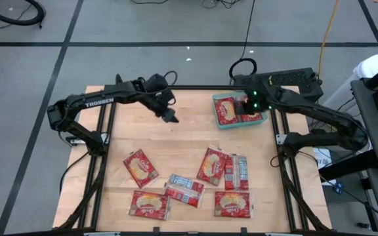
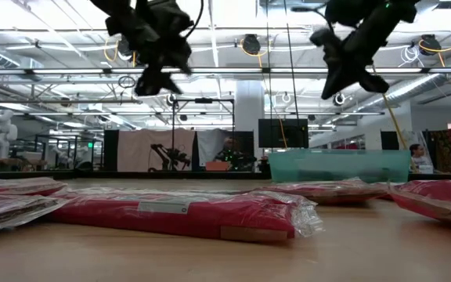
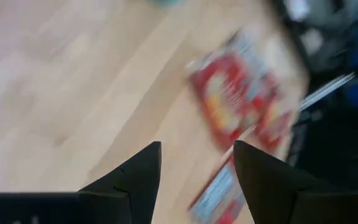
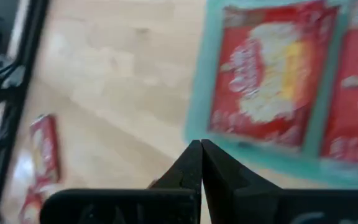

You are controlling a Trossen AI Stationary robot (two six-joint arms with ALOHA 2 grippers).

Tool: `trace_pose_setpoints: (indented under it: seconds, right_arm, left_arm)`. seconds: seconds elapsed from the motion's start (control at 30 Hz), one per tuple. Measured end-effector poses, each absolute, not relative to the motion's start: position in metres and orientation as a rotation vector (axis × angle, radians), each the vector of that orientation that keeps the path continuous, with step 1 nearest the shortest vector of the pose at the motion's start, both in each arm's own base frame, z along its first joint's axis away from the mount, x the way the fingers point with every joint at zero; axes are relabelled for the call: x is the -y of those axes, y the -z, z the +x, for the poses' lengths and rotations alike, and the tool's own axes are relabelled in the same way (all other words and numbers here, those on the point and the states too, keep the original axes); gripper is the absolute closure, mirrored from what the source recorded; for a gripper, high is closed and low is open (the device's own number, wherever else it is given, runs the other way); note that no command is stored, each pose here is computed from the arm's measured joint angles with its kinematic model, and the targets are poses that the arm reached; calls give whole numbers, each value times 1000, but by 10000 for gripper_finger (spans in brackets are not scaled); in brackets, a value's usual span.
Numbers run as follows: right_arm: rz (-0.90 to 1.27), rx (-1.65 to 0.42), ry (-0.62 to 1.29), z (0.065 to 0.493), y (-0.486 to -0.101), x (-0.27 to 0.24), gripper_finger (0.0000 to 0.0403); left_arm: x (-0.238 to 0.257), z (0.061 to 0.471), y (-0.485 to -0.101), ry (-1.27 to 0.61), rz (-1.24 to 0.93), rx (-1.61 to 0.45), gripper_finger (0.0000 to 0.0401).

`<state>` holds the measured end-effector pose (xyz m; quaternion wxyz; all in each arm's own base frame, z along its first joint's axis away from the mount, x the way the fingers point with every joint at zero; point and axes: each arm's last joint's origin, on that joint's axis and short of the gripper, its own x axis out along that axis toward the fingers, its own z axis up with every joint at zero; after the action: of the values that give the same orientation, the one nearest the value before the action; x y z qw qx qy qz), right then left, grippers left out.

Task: Sort popcorn bags into baskets
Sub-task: Put the red popcorn bag into the light blue bin

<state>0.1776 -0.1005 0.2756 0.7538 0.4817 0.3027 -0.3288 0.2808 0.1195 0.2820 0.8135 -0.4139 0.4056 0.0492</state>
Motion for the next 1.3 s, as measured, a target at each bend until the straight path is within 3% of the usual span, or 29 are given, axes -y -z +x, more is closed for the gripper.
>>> trace_pose_setpoints:
  seconds: [0.3, 0.7, 1.03, 1.3]
  right_arm:
    - [1023, -682, 598, 195, -281, 52, 403]
    - [854, -721, 498, 201, -282, 26, 403]
    - [733, -765, 392, 202, -282, 19, 403]
    - [641, -815, 228, 202, -282, 16, 403]
  left_arm:
    - [-96, 265, -267, -216, -787, -1168, 199]
    - [-47, 257, -226, -293, -895, -1385, 199]
    - [-14, 254, -214, -415, -1011, -1471, 199]
    - [8, 253, -213, -661, -1045, -1436, 199]
